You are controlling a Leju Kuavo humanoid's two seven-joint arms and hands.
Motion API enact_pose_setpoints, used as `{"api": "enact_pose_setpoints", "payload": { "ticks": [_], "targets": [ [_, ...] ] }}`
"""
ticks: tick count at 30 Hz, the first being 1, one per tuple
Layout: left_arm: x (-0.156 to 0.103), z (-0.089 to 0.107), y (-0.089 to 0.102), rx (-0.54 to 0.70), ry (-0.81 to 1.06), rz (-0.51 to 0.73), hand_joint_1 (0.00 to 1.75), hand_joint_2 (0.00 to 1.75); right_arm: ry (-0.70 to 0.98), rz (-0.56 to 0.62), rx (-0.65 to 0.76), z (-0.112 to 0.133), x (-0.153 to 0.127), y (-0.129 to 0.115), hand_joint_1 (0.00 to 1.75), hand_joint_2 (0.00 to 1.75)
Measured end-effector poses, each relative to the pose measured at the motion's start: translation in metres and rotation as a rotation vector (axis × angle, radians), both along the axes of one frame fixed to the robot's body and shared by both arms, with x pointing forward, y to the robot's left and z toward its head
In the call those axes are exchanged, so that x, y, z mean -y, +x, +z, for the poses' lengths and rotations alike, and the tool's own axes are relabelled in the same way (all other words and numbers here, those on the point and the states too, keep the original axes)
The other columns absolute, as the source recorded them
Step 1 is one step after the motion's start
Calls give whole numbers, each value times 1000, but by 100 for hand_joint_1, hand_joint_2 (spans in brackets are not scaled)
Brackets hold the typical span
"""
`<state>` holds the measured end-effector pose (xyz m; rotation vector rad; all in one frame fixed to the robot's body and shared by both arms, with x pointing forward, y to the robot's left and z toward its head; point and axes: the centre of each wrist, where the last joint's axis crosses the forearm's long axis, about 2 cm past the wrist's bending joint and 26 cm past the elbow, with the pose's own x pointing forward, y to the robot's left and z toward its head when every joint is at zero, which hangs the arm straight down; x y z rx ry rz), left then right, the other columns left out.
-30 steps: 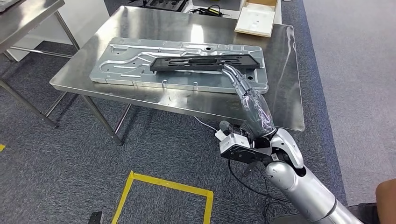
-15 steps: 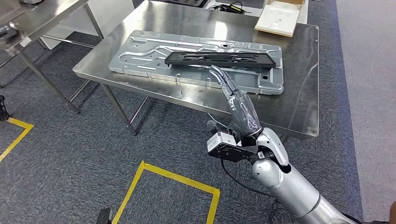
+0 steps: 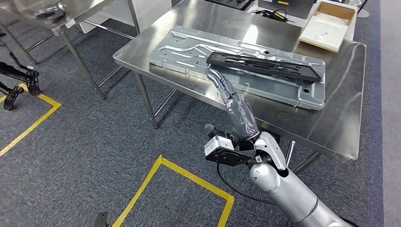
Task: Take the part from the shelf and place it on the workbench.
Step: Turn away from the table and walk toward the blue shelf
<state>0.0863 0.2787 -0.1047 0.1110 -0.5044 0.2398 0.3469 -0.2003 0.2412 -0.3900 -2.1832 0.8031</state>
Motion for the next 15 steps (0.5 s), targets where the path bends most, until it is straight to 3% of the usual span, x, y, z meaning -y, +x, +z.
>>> {"api": "enact_pose_setpoints", "payload": {
  "ticks": [15],
  "targets": [
    [-1,-1,-4,-7,4,-6,0,0,4,-10,-5,-6,-1,-1,0,0]
  ]
}}
